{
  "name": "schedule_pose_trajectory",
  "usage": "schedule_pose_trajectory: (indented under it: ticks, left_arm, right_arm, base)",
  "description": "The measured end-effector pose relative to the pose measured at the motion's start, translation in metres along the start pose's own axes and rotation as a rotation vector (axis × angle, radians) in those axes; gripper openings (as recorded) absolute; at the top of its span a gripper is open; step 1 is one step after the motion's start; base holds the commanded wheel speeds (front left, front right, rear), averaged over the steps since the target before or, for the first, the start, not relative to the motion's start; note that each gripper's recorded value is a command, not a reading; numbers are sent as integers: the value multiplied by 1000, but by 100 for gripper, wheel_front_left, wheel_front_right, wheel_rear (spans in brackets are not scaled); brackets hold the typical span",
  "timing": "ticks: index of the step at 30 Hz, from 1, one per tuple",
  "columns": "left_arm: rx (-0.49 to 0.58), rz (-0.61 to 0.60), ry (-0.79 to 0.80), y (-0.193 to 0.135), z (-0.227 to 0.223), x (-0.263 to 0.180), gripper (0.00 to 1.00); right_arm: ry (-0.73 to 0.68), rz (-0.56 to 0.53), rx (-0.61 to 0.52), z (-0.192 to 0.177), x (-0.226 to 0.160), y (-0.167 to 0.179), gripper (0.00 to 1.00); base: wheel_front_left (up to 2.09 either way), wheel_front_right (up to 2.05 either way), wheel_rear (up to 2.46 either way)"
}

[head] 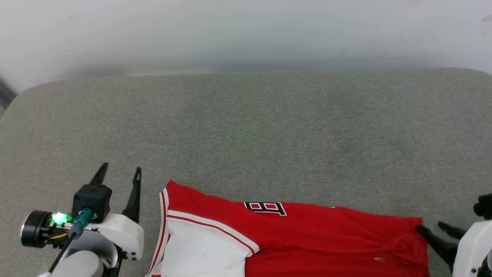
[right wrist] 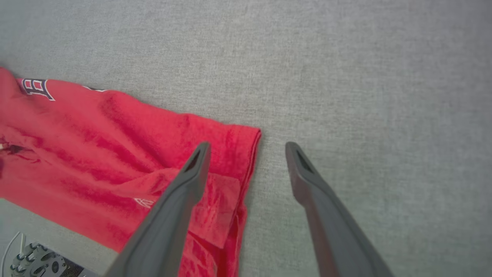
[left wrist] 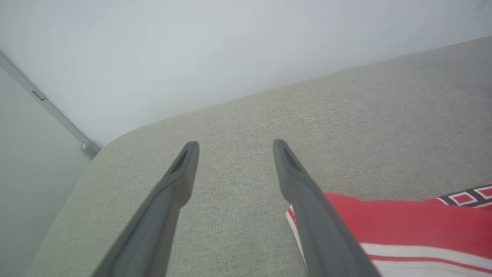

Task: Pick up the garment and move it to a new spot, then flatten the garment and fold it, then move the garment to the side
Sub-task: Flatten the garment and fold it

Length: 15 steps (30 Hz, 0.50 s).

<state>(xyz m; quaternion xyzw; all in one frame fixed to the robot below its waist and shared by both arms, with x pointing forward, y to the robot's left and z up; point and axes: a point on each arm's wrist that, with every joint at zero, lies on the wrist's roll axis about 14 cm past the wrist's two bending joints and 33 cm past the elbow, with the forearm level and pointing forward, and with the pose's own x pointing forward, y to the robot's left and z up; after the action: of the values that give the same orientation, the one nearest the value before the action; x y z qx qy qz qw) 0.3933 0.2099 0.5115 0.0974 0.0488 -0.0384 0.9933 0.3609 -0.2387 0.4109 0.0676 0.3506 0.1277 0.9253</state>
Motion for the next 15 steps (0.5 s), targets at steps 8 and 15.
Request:
schedule_pose_trajectory:
  ticks: [8,15]
  left_arm:
    - [-38,150,-108,9,15,-8,100]
    - [-65,256,-148,16,12,-25,100]
  right_arm:
    - [148,54,167,-53,7,23,100]
    - [208,115,213,-73,10,49,100]
  base:
    - [0,0,0]
    - [0,0,0]
